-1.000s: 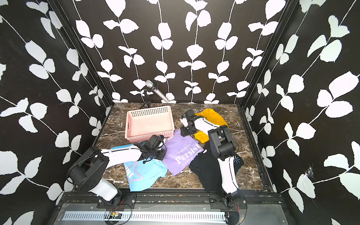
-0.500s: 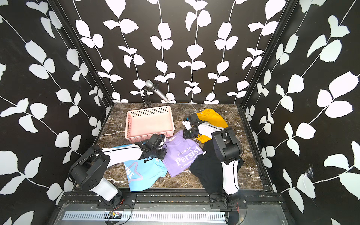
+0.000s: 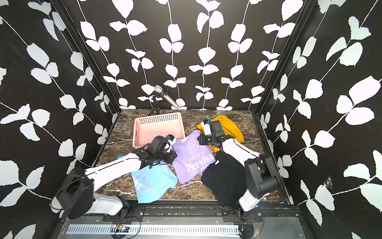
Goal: Put the folded t-shirts into the basket
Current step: Pick up the T-shirt from the center of the board.
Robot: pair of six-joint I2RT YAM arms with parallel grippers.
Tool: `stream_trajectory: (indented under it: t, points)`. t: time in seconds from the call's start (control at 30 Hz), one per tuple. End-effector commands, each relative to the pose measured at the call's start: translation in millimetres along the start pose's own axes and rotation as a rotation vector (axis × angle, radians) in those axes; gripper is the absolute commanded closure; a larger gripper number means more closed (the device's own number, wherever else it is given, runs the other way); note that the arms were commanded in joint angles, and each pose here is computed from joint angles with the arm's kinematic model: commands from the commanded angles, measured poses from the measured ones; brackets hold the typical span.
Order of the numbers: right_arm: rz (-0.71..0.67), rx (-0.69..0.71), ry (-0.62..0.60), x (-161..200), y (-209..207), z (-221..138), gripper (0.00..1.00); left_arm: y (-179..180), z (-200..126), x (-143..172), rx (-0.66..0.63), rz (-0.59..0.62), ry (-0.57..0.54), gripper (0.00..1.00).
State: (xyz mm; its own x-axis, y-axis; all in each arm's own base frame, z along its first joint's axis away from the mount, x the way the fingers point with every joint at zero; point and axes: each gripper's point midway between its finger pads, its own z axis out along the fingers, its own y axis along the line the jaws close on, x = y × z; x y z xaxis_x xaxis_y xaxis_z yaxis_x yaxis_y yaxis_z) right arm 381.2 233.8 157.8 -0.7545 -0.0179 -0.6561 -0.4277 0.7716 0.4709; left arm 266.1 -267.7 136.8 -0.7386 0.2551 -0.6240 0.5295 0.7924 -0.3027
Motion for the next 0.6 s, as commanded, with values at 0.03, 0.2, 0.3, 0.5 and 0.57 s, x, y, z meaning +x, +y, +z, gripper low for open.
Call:
stream_trajectory:
  t: [0.03, 0.2, 0.3, 0.5, 0.57]
  points:
    - [-0.033, -0.050, -0.205, -48.9, 27.6, -29.1, 1.00, -2.6, -36.5, -25.8, -0.032, 0.087, -0.058, 1.00]
    - [-0.060, -0.086, -0.298, -76.7, 55.4, -47.1, 1.00, 15.9, -71.9, -59.2, -0.097, 0.078, -0.151, 1.00]
    - [-0.067, -0.104, -0.348, -95.5, 72.1, -52.9, 1.00, 28.4, -92.3, -79.2, -0.138, 0.073, -0.204, 1.00]
    - [-0.040, -0.140, -0.427, -128.1, 101.2, -44.6, 1.00, 65.5, -125.6, -114.6, -0.228, 0.045, -0.284, 1.00]
    - [-0.030, -0.140, -0.440, -137.0, 109.0, -36.0, 1.00, 78.8, -135.1, -125.8, -0.252, 0.025, -0.307, 1.00]
